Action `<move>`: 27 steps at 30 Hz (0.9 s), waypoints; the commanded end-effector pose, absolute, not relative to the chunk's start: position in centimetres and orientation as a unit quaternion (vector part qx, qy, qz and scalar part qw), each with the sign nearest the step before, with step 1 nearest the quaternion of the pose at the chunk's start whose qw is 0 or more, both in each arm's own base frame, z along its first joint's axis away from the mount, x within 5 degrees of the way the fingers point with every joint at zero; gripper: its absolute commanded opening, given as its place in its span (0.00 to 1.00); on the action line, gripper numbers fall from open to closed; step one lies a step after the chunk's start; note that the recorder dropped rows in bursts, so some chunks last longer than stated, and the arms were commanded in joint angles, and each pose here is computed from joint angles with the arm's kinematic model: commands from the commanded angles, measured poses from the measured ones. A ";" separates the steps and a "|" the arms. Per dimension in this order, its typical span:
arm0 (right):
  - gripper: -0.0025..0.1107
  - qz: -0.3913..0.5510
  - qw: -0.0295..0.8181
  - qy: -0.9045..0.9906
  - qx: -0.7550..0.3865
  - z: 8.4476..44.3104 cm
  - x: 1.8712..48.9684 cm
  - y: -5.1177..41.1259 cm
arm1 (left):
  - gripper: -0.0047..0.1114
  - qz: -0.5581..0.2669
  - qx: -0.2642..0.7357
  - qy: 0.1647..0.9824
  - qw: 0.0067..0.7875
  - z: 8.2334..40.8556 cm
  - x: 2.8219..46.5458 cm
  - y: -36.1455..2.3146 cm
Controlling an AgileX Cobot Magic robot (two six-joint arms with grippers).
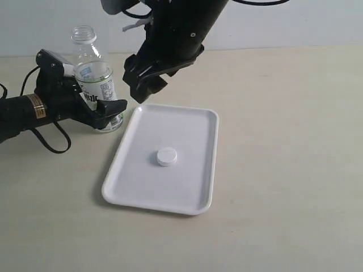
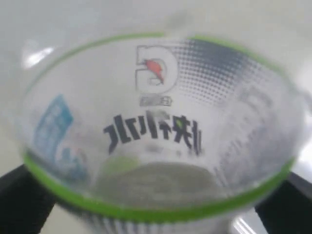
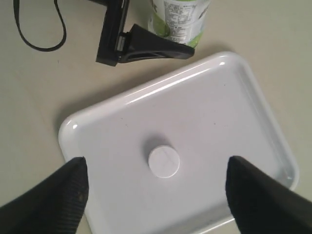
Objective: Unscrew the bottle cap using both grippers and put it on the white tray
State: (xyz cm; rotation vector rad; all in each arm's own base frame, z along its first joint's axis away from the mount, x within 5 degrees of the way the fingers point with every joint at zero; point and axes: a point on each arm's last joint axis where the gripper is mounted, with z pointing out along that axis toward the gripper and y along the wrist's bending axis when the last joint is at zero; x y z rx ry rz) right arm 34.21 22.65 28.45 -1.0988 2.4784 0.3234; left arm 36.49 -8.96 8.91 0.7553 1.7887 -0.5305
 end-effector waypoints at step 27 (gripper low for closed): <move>0.02 0.152 0.455 0.830 -0.286 30.7 16.7 11.1 | 0.04 -0.173 0.340 0.795 0.472 13.6 25.6 -7.0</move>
